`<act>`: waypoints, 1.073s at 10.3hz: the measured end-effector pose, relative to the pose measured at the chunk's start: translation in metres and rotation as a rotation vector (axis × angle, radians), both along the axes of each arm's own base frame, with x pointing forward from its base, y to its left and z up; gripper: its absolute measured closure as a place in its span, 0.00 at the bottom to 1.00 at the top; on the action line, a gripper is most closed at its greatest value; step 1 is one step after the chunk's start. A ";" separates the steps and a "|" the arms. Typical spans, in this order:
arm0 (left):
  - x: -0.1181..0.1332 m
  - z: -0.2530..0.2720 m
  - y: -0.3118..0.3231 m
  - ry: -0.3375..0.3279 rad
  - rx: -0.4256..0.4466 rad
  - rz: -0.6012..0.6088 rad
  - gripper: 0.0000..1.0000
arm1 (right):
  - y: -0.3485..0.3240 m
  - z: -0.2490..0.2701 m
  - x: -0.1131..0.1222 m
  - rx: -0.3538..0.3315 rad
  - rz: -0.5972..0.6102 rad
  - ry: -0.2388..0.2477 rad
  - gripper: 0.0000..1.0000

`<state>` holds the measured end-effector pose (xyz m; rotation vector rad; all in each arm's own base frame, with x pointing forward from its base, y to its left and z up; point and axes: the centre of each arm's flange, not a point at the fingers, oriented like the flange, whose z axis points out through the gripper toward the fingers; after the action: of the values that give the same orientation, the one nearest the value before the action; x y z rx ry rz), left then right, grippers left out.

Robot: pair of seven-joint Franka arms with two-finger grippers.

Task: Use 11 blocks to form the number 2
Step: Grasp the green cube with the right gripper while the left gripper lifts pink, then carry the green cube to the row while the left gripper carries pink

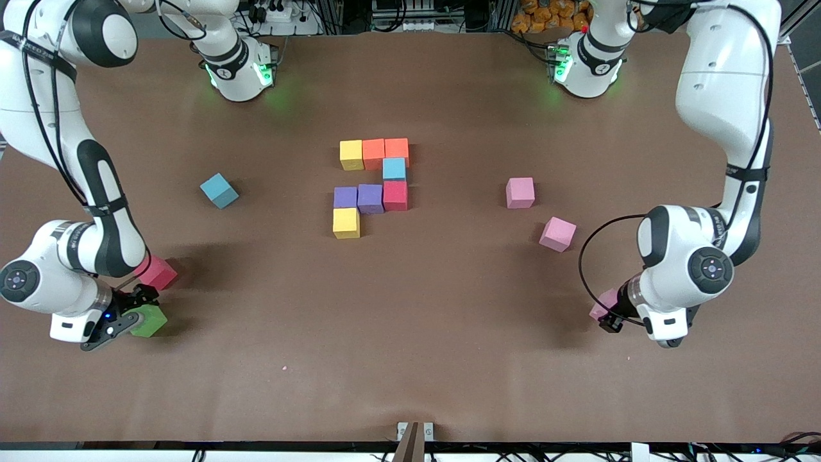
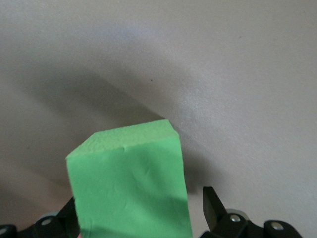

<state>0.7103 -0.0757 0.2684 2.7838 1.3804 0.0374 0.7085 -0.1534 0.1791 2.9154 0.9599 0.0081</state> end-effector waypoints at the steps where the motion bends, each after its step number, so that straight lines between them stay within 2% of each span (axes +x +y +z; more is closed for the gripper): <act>1: -0.001 0.016 -0.001 -0.003 0.000 0.014 0.37 | 0.005 -0.001 0.001 0.002 0.006 -0.002 0.06; 4: -0.002 0.043 -0.002 -0.017 -0.004 0.066 0.37 | 0.027 0.008 0.011 0.007 0.033 -0.022 0.05; 5: -0.002 0.049 -0.002 -0.024 -0.006 0.097 0.37 | 0.029 0.008 0.012 0.007 0.036 -0.022 0.07; 8: -0.003 0.067 -0.012 -0.046 -0.023 0.200 0.37 | 0.028 0.010 0.013 0.006 0.036 -0.025 0.42; 10: -0.006 0.072 -0.028 -0.047 -0.034 0.243 0.37 | 0.051 0.024 0.021 0.010 0.066 -0.046 0.43; 11: -0.008 0.072 -0.037 -0.042 -0.037 0.255 0.37 | 0.074 0.036 0.026 0.020 0.070 -0.042 0.46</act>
<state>0.7025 -0.1131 0.3401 2.5447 1.6965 0.0763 0.7341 -0.0790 0.2155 2.8856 1.0609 0.0833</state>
